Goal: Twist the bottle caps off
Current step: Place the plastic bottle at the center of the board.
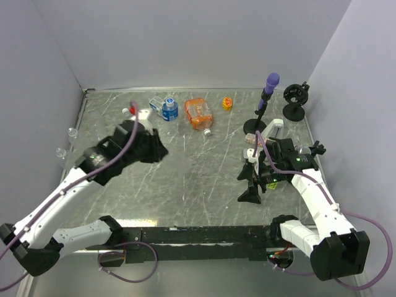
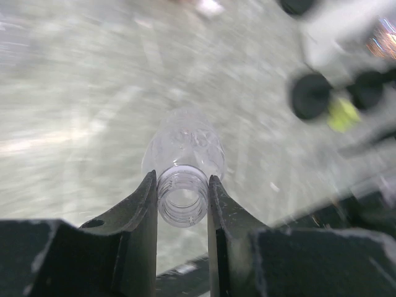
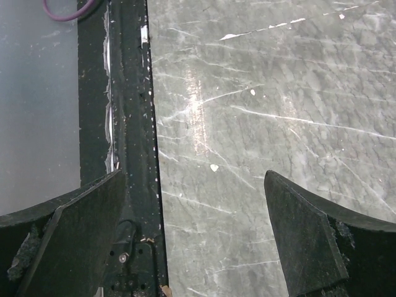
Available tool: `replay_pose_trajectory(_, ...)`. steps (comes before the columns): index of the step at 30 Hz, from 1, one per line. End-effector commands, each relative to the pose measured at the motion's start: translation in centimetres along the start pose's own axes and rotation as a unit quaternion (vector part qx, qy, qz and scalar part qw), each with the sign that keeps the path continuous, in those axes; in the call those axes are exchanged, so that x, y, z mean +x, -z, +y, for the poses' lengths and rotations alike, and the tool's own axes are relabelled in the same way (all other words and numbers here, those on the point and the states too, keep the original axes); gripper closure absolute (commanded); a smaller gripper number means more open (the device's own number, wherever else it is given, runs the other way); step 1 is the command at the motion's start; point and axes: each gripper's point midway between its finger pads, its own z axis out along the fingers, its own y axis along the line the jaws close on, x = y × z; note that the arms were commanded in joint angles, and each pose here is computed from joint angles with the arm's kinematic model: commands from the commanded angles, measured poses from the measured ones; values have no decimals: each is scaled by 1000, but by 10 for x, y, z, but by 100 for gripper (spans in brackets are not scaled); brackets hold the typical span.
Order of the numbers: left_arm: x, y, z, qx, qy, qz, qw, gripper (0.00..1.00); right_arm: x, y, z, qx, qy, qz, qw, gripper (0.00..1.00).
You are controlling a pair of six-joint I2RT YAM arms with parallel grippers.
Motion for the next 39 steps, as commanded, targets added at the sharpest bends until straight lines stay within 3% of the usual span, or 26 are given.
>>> replay_pose_trajectory(1, -25, 46, 77, -171, -21, -16, 985, 99, -12, 2, -2, 0, 21, -17, 1000, 1)
replay_pose_trajectory(9, -48, 64, 151, -306, -27, -34, 951, 99, -8, 1, -5, 2, 16, -12, 1000, 1)
replay_pose_trajectory(17, -66, 61, 206, -350, -4, -40, 936, 100, -6, 1, -6, 6, 18, -9, 1000, 1)
replay_pose_trajectory(26, -62, 59, 231, -348, 33, -31, 936, 99, -2, 5, -12, 16, 0, -10, 1000, 1)
replay_pose_trajectory(39, -67, 24, 257, -338, 64, -29, 939, 99, -3, 3, -9, 5, -2, -16, 1000, 1)
